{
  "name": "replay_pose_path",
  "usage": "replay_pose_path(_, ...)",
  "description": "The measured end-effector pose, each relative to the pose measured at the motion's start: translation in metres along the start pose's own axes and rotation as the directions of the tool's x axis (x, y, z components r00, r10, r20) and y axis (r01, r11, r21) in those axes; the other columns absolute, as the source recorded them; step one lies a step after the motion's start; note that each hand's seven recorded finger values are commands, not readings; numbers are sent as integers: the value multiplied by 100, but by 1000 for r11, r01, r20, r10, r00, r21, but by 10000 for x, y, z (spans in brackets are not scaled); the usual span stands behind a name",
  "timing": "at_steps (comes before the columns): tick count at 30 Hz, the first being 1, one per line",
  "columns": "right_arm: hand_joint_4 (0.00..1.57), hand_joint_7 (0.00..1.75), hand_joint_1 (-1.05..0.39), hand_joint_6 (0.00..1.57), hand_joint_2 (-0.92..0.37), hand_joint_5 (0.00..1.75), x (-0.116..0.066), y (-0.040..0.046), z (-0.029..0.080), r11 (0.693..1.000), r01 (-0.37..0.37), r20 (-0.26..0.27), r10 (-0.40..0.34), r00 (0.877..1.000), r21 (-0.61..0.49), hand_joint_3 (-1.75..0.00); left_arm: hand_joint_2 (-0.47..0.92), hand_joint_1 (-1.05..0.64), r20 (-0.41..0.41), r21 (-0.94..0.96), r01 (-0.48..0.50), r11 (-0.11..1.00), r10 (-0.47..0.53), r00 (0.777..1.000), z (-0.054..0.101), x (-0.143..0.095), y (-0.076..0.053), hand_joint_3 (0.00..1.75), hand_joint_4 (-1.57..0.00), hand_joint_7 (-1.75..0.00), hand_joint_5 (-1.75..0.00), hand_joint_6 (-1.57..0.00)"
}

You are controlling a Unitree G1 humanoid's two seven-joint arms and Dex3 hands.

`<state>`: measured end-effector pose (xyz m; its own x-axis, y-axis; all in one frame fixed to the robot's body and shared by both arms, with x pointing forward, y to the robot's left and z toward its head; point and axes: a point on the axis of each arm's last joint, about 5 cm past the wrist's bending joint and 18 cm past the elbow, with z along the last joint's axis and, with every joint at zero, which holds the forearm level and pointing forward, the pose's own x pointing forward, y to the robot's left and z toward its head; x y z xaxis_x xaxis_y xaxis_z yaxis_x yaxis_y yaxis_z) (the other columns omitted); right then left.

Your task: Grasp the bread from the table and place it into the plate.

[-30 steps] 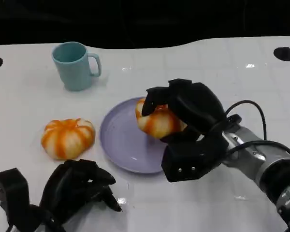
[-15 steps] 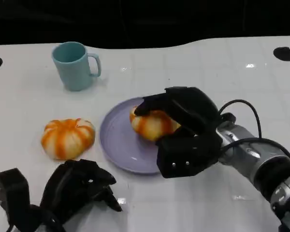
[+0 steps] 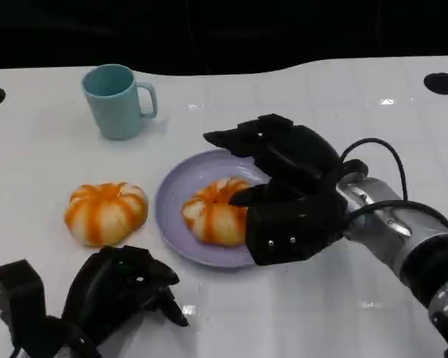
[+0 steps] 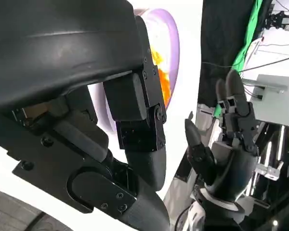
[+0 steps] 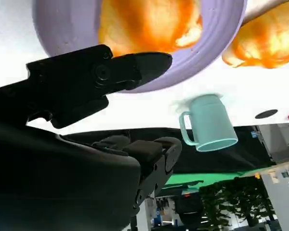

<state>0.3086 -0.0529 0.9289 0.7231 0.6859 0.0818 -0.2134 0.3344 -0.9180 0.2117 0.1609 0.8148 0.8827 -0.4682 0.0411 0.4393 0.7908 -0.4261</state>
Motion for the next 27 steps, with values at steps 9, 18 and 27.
replay_pose_path(9, 8, 5, -59, 38, -91, 64, -217, -58, -104, 999, 41, -1, -41, 999, 33, -6, 73, -105, -1, 0, -3, 1000, 3, 1000, -3, -2, -2, 0, -157, -19, -59, -157)
replay_pose_path(18, 33, 15, -33, 61, -88, 74, -556, -5, -168, 969, 217, 23, -221, 975, 118, -1, 73, -105, -2, -2, -7, 1000, 7, 1000, -7, 0, -5, 0, -157, -20, -59, -157)
replay_pose_path(27, 70, 31, -15, 89, -89, 94, -962, 56, -181, 919, 358, 26, -367, 930, 167, -2, 72, -105, -2, -4, -15, 1000, 15, 1000, -8, 3, -6, 0, -157, -20, -60, -157)
